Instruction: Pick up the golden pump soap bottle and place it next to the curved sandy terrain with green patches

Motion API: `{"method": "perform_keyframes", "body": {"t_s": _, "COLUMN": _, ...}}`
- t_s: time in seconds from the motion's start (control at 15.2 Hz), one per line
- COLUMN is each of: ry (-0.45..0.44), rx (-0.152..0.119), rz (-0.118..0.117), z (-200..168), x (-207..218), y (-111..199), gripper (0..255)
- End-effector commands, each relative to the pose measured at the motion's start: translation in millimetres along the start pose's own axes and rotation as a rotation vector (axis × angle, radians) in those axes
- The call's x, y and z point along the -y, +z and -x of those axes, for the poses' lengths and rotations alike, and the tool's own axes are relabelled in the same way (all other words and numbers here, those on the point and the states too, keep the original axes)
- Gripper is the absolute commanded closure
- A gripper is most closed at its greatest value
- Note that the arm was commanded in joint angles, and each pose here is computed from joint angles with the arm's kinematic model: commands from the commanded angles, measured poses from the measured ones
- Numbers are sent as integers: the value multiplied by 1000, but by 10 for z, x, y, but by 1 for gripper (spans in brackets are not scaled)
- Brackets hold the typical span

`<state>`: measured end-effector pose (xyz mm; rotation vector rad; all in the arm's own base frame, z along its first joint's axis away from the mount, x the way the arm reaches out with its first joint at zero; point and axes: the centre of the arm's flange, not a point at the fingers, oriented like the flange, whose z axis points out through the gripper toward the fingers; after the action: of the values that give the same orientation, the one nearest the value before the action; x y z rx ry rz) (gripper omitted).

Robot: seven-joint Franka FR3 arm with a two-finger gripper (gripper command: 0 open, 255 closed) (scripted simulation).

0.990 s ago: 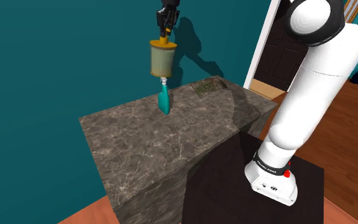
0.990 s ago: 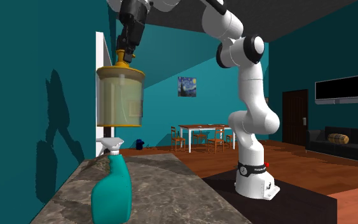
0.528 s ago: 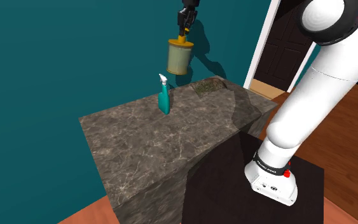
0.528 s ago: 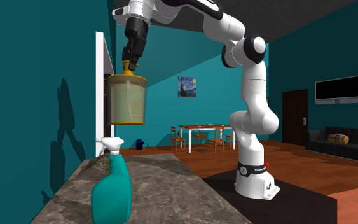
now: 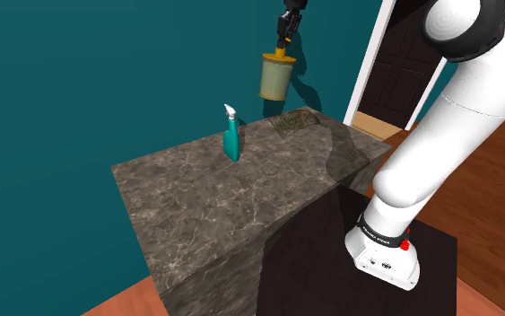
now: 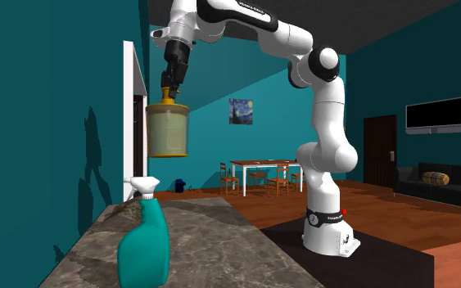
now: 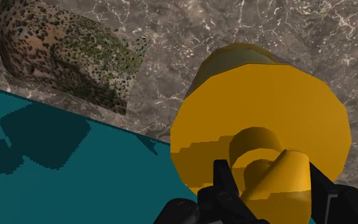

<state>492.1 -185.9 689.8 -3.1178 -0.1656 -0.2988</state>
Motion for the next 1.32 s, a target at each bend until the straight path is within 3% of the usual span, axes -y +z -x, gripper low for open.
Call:
{"method": "perform_keyframes", "body": {"t_s": 0.0, "ry": -2, "rx": -1, "rz": 0, "z": 138, "x": -169, "y": 22, "gripper": 255}}
{"method": "perform_keyframes", "body": {"t_s": 1.25, "ry": -2, "rx": -1, "rz": 0, "z": 328, "x": -164, "y": 1007, "gripper": 255}}
